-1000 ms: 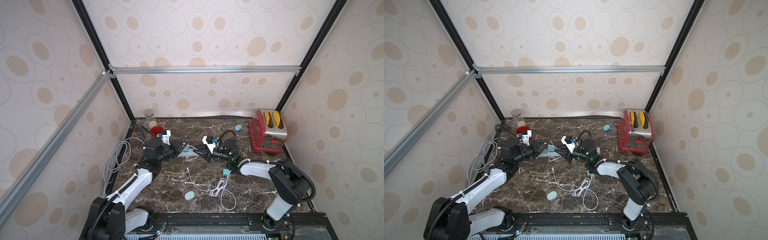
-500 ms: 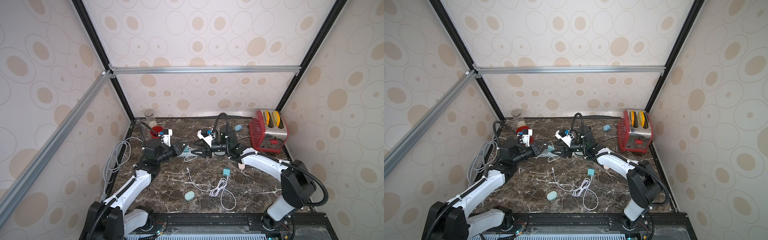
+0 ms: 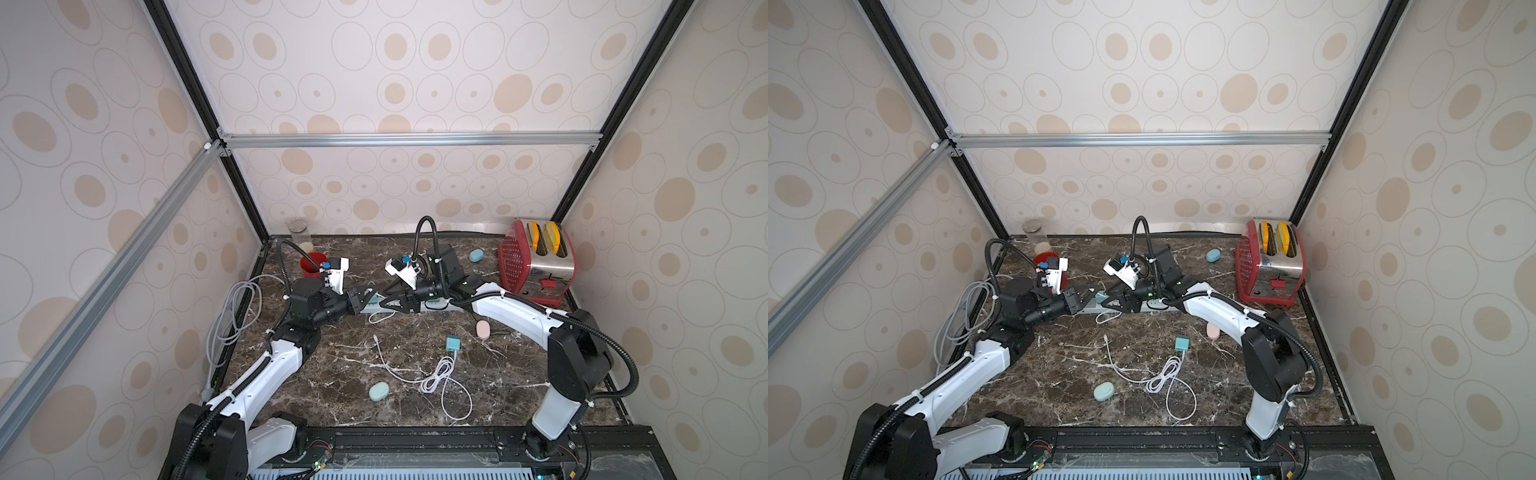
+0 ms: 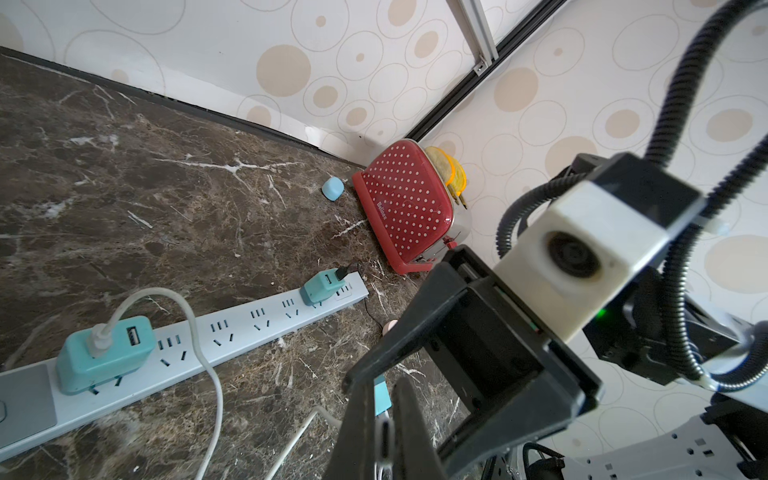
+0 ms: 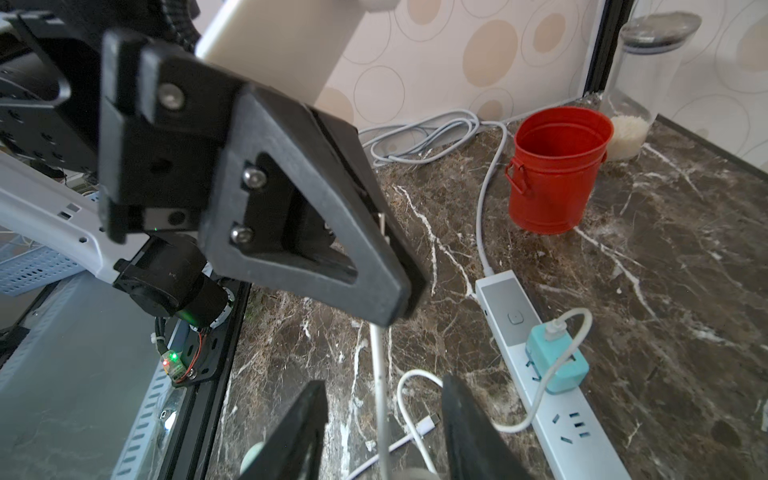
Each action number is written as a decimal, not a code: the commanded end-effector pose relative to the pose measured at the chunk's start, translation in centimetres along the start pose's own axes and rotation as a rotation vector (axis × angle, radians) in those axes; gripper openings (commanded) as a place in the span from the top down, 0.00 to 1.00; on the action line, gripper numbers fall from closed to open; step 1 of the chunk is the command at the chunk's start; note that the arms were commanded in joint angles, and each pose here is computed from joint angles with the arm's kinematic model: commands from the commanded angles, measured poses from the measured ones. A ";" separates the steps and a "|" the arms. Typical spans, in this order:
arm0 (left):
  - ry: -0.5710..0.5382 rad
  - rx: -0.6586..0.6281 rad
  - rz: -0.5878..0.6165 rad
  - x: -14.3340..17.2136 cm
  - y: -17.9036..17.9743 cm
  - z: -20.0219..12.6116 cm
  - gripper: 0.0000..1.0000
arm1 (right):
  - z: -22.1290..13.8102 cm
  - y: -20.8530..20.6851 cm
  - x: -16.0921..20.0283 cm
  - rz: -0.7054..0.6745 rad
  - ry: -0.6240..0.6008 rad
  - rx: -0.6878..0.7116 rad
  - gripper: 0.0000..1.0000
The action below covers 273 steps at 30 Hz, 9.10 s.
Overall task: Charge the bluetooth headset
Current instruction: Pick up the charging cable from the center of the board, then move the bluetooth headset to the center of the board.
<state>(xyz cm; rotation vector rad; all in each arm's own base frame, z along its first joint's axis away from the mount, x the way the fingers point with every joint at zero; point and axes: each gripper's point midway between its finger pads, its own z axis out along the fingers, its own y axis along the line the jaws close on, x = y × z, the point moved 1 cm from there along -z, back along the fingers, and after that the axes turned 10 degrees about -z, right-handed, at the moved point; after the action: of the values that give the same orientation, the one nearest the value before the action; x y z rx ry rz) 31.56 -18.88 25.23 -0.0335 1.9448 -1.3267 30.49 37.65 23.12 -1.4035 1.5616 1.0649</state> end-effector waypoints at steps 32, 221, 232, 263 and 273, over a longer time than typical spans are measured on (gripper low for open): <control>0.018 0.066 0.065 -0.4 -1.6 1.3 0.73 | 1.1 0.1 -1.2 -0.006 -0.056 -0.067 1.00; 0.887 -0.600 0.585 24.2 6.6 -3.7 0.27 | 0.0 -4.7 6.9 0.141 0.000 0.105 1.00; 0.936 -0.648 0.556 25.0 7.6 -4.0 0.38 | -0.5 -4.9 7.0 0.148 -0.010 0.106 1.00; 0.984 -0.773 0.480 26.4 9.9 -5.5 0.55 | -0.9 -4.9 6.4 0.157 -0.040 0.095 1.00; 0.762 -0.943 0.242 23.2 11.3 -5.7 0.74 | -1.0 -4.9 6.4 0.164 -0.037 0.104 1.00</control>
<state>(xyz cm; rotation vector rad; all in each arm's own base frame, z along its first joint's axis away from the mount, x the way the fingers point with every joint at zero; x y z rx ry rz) 15.04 -21.08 3.55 0.5559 2.9089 -0.2077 34.77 34.37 17.00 -1.1977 1.7138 1.0780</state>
